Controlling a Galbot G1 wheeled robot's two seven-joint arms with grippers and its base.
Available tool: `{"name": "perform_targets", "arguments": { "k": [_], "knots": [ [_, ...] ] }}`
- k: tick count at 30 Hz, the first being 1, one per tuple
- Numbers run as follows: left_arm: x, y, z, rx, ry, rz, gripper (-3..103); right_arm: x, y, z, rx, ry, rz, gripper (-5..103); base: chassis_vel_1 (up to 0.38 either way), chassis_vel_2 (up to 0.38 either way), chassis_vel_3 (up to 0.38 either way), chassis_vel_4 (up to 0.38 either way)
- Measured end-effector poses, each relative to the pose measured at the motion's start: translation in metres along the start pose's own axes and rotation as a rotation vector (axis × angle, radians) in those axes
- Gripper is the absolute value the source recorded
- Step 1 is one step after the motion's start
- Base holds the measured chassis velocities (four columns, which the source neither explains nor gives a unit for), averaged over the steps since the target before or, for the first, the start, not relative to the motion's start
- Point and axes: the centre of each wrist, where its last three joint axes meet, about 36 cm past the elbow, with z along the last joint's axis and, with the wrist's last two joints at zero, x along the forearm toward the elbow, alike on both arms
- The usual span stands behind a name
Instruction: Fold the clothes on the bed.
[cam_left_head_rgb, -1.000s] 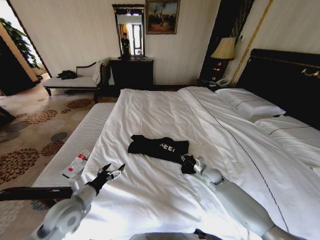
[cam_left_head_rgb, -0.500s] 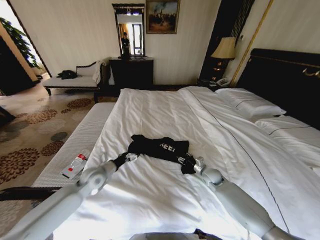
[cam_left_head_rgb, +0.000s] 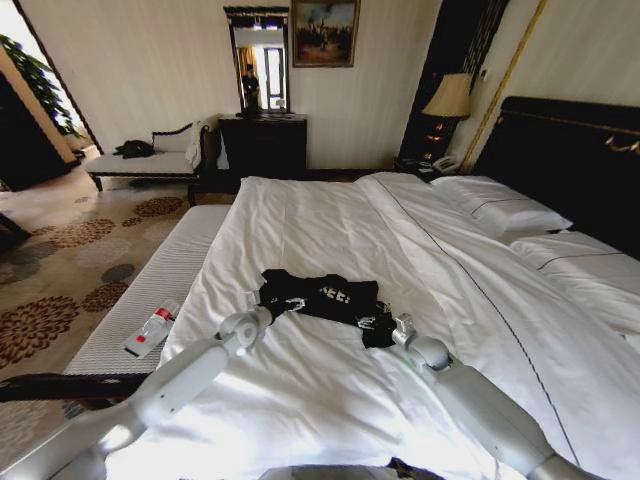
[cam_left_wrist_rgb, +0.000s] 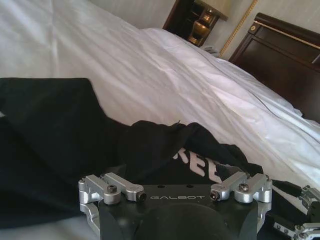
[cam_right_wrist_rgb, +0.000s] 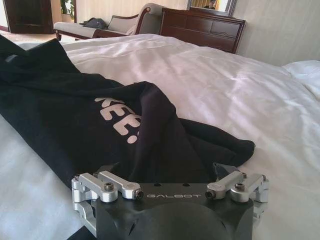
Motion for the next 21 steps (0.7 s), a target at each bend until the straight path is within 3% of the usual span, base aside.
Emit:
{"name": "perform_targets", "arguments": {
  "k": [13,21],
  "knots": [
    [0.011,0.016,0.0,-0.006,-0.013,-0.03,100,0.001,0.0,0.0,-0.002,0.004,0.003,100,0.0,0.0,0.0,0.0],
    [-0.008,0.012,0.001,0.011,-0.012,-0.03,99,0.001,-0.001,-0.002,0.0,0.0,0.003,100,0.0,0.0,0.0,0.0]
  ]
}}
